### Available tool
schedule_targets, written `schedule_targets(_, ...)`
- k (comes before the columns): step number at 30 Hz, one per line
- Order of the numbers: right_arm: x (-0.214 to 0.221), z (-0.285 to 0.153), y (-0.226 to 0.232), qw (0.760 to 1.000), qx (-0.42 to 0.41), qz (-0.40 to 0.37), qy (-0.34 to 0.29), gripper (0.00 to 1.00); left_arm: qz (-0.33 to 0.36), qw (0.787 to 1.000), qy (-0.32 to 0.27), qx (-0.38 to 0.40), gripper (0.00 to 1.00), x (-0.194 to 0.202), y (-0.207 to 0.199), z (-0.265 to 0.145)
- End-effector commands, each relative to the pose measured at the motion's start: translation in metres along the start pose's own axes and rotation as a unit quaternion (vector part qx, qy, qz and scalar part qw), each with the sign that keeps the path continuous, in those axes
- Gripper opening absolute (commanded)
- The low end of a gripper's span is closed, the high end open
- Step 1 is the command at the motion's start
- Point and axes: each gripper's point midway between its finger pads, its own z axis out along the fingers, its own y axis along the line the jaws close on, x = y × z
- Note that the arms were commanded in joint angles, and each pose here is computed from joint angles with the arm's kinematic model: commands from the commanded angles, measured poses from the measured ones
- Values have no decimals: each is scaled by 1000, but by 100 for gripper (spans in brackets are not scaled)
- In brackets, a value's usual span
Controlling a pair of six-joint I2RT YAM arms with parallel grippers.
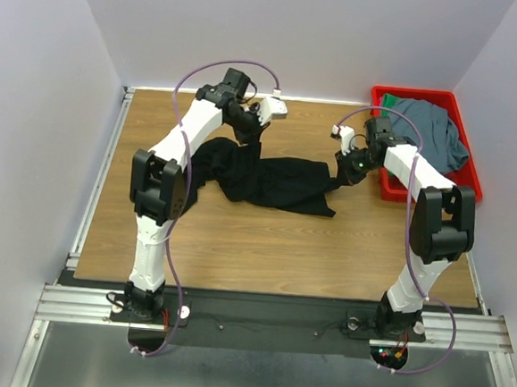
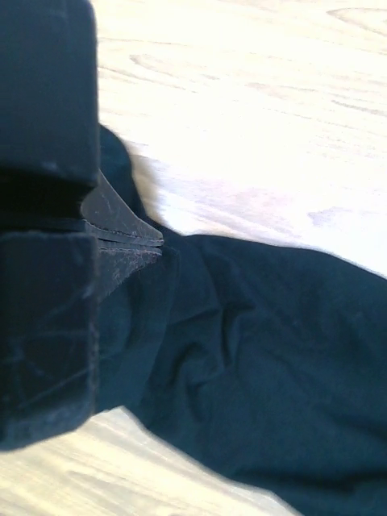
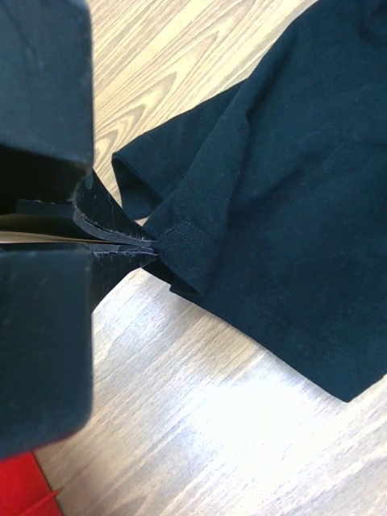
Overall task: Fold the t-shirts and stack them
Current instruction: Flatten the tshirt out
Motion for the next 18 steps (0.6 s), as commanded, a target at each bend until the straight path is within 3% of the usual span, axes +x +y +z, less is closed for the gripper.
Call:
schedule_targets(1,-9,-19,-2,1000,22,-7,-19,1,14,999,20,29,0,14,-31,-22)
schedule_targets(6,-7,-18,-2,1000,19,-6,-18,1,41,994,102,29,0,76,-51,-23)
schedule_targets(11,-7,-13,-3,1000,12,1,-18,1,39,992,116,24,0,85,-42,-11)
schedule_targets(14,-11,-13,-3,1000,11,2,-21,1,40,994,101,12,14,74,-31,-8)
schedule_targets(15,-11,-13,-3,1000,11,2,-21,0,44,995,93,8,26,66,-28,-9)
schedule_targets(18,-10,-13,-3,1000,9,1,-20,1,48,996,80,0,45,56,-21,-8)
